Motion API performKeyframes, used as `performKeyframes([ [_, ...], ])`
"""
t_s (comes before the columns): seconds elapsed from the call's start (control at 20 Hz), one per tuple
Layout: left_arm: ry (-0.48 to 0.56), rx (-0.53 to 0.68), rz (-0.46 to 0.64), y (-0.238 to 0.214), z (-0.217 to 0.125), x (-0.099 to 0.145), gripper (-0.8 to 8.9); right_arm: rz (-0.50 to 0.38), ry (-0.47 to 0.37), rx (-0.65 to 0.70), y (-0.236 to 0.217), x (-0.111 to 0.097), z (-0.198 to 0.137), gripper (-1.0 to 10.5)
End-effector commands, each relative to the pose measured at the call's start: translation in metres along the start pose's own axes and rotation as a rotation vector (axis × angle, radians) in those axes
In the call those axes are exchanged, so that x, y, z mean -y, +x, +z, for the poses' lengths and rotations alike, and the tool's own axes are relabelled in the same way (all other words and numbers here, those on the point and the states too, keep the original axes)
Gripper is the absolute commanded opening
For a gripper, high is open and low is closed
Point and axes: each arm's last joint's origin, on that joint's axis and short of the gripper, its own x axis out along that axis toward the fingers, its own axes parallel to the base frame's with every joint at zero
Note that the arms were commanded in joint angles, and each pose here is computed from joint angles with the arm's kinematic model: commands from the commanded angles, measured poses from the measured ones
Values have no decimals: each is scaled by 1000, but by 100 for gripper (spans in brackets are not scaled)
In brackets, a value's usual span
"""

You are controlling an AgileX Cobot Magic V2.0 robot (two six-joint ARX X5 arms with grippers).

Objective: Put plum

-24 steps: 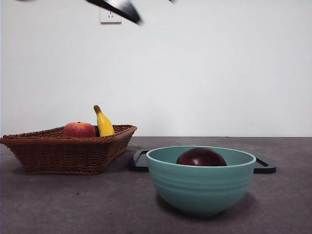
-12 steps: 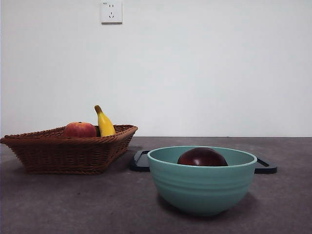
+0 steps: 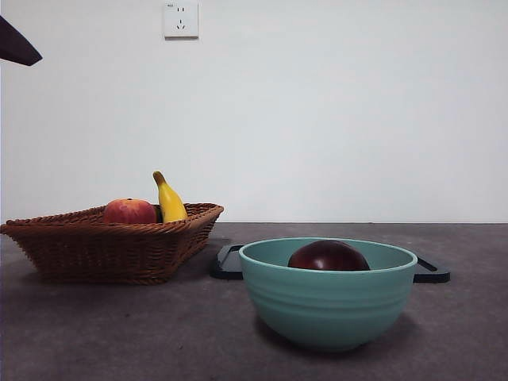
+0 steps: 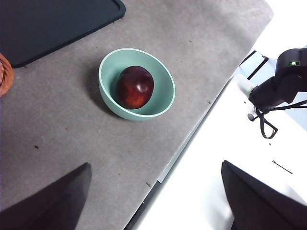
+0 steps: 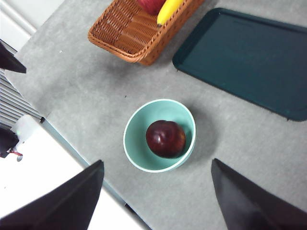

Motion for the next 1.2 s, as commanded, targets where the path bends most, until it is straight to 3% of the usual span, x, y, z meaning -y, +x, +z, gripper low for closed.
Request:
performKeyframes([
  [0.05,10,8,-9,-1,3,1,423,20,39,-53,12,5,2,356],
  [0.35,11,9,-9,-1,3,1,423,28,118,-176,79,29,-7,356],
  [0.7,12,9,-8,-1,3,1,423,-93,71,-247,147,36,-13,348],
  [0.8,11,9,-8,-1,3,1,424,-120,50,-262,163,36,-13,264],
  [1.0,11,8,-8,-1,3,1,424,-176,34,-281,189,39,-16,244],
  [1.2,11,8,-8,-1,3,1,423,-208,23,-299,205,41,-19,143],
])
